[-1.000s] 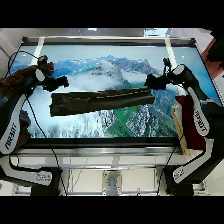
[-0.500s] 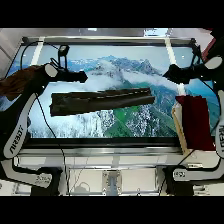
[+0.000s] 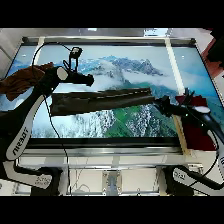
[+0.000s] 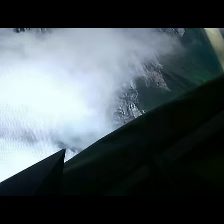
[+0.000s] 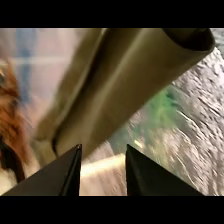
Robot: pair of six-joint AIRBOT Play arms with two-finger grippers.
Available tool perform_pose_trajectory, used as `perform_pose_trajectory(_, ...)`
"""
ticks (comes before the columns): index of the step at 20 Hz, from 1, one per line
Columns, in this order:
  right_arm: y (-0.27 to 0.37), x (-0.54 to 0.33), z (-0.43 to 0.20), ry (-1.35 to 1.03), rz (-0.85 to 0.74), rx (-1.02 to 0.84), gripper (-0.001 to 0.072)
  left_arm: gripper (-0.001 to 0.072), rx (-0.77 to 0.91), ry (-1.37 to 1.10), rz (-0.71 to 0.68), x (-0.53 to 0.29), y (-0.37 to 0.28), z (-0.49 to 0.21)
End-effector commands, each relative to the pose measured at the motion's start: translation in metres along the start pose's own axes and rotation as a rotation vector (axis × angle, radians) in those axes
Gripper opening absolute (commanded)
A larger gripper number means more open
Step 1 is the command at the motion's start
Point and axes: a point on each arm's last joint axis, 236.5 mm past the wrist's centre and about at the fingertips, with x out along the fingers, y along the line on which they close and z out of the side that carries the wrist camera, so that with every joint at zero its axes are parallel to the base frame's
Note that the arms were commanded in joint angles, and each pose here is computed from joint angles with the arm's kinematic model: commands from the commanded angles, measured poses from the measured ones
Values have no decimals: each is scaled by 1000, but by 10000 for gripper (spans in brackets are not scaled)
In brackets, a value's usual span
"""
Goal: Fold the shirts.
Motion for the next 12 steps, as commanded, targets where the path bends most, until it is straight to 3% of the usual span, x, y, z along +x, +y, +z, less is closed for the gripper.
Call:
perform_pose_trajectory(1, -24, -6, 9, -189, 59, 131, 373, 544, -15, -4, 11, 2, 2, 1)
perform_pose_trajectory(2, -33, -2, -2, -148, 14, 143, 524, 544, -19, 0, 7, 3, 1, -1)
perform_pose_trajectory(4, -50, 4, -14, -114, -62, 188, 654, 544, -32, 16, -1, 8, 0, -6)
perform_pose_trajectory(7, -63, 16, -11, -158, -97, 287, 651, 544, -39, 29, -19, 15, -7, -10)
perform_pose_trajectory(12, -55, 52, 6, -131, -94, 259, 650, 544, -20, 38, -33, 23, -18, -14)
